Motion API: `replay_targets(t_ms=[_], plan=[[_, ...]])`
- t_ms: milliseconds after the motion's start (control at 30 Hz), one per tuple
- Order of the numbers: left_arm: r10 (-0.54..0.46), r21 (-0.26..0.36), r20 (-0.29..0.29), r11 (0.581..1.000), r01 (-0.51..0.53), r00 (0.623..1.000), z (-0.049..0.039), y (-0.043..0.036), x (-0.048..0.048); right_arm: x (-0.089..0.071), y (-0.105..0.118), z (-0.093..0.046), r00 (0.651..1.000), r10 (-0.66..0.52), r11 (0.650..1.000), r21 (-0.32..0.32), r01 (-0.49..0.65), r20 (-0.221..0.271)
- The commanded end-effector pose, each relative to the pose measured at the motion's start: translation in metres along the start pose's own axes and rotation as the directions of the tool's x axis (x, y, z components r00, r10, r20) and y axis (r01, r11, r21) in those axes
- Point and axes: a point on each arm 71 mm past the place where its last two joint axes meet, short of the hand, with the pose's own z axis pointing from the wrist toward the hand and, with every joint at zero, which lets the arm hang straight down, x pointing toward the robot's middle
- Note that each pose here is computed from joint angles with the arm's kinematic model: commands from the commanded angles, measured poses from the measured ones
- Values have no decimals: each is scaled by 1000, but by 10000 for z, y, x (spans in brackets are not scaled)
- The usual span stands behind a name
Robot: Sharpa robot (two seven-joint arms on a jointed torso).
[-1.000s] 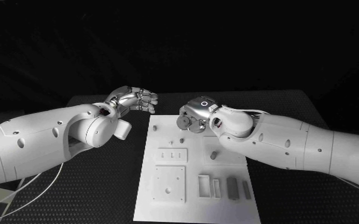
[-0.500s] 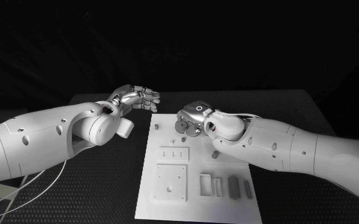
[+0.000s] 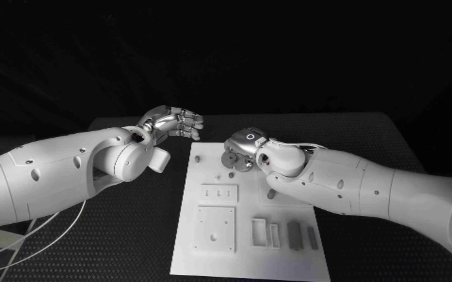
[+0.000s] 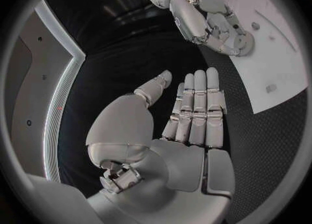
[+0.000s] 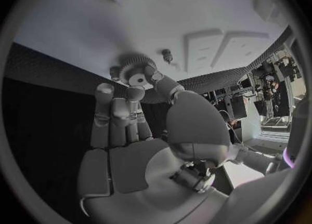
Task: Assemble the parts on the task board
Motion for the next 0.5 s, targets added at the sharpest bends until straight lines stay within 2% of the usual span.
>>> replay_targets(t_ms=[33,500], plan=[[1,11,-8,1000,-1,1000,5,-21,16,11,22,8,1000,-18,1000,-17,18,-10],[1,10,-9,1000,-1,1000,1,-20,17,44,41,42,1000,-6,1000,-15,6,-24]])
